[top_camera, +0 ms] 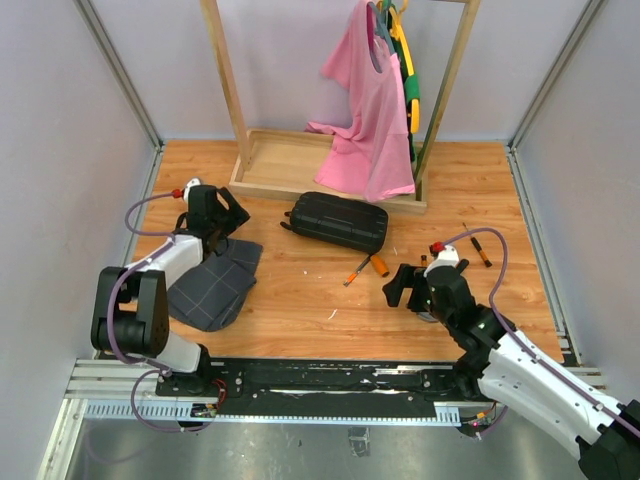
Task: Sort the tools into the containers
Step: Move the distractor to the center of the board.
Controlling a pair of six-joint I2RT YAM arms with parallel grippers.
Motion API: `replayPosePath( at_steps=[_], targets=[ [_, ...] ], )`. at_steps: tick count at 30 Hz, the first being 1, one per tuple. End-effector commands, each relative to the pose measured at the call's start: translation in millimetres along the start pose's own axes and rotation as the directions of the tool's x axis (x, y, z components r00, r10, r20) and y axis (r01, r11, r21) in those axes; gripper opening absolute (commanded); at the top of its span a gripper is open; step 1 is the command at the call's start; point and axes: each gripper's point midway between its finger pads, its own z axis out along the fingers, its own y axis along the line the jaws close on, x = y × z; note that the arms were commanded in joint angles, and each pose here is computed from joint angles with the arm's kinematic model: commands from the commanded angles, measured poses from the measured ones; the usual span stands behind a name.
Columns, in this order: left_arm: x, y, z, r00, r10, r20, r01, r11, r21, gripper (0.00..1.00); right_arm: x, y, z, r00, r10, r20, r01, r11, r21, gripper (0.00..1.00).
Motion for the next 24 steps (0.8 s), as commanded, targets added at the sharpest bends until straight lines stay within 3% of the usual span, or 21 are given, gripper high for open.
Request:
replayPosePath(
  at_steps=[1,14,24],
  targets=[
    [-14.8,-23.2,-19.5,0.999,0.03,0.023,-0.032,0.994,0.104,0.83,-16.7,1.8,-4.4,0.998,-0.043,0.034,0.042,0.999,0.025,0.95],
    [40.7,-59.5,-77.4,0.995,0.084,-0.061,-0.067,0.967,0.248,0.82,-58.0,11.2,6.5,0.987,-0.158,0.03,0.156,0.985,0.072,0.98],
    [95.9,8.8,-94.6,0.991,0.009,-0.131,0.003,0.996,0.087,0.82,-53.6,19.4,21.4,0.99,-0.137,-0.016,0.137,0.989,0.049,0.98]
  ],
)
